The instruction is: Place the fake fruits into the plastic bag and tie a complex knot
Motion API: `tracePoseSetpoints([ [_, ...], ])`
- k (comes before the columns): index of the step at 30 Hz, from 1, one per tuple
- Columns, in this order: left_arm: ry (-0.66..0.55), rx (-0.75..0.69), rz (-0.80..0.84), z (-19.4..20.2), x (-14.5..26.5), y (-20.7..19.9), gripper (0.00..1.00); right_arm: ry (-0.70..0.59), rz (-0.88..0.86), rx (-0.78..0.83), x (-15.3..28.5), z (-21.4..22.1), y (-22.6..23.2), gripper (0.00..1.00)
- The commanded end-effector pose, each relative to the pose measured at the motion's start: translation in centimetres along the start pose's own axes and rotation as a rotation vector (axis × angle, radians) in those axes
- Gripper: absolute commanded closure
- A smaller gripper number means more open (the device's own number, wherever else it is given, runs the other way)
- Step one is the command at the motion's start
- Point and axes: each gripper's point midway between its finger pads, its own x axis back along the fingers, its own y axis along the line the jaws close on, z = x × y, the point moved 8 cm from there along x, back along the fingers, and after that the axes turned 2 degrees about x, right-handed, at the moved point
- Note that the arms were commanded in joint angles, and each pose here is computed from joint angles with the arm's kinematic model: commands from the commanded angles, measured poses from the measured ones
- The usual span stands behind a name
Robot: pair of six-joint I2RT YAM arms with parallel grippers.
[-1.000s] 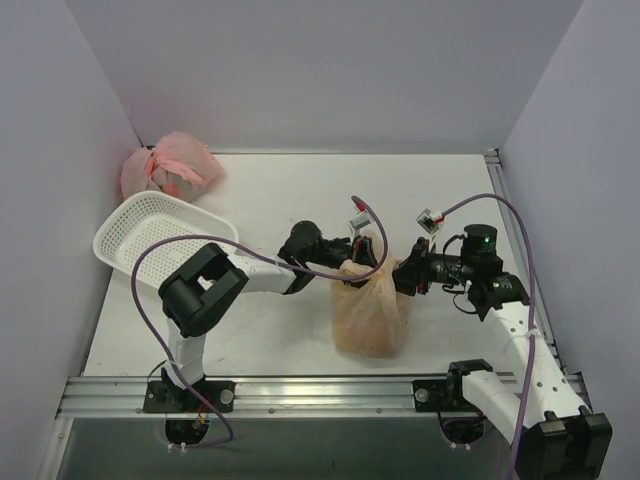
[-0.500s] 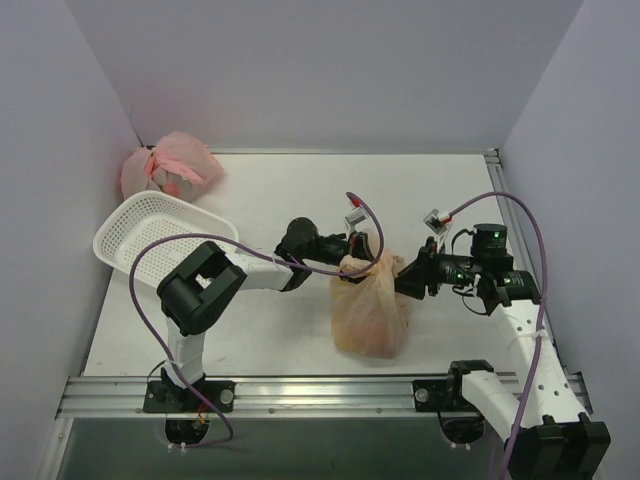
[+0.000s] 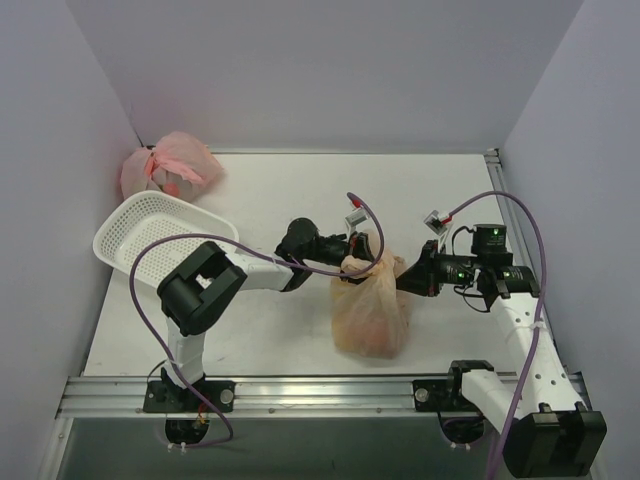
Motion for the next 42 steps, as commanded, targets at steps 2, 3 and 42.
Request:
tracePoseSetpoints([
  [2, -0.016, -0.105, 0.052, -1.2, -0.4, -1.6, 1.00, -0.031, -0.043, 0.044, 0.5, -1.1, 0.8, 1.00],
  [3, -0.015, -0.108, 0.054, -1.2, -0.4, -1.8, 1.00, -0.034, -0.045, 0.046, 0.6, -1.0, 0.9, 1.00],
  [42, 0.450, -0.626, -0.574, -5.7, 6.0, -9.6, 0.37, 0.085, 0.049, 0.174, 3.2, -0.8, 1.6, 1.00],
])
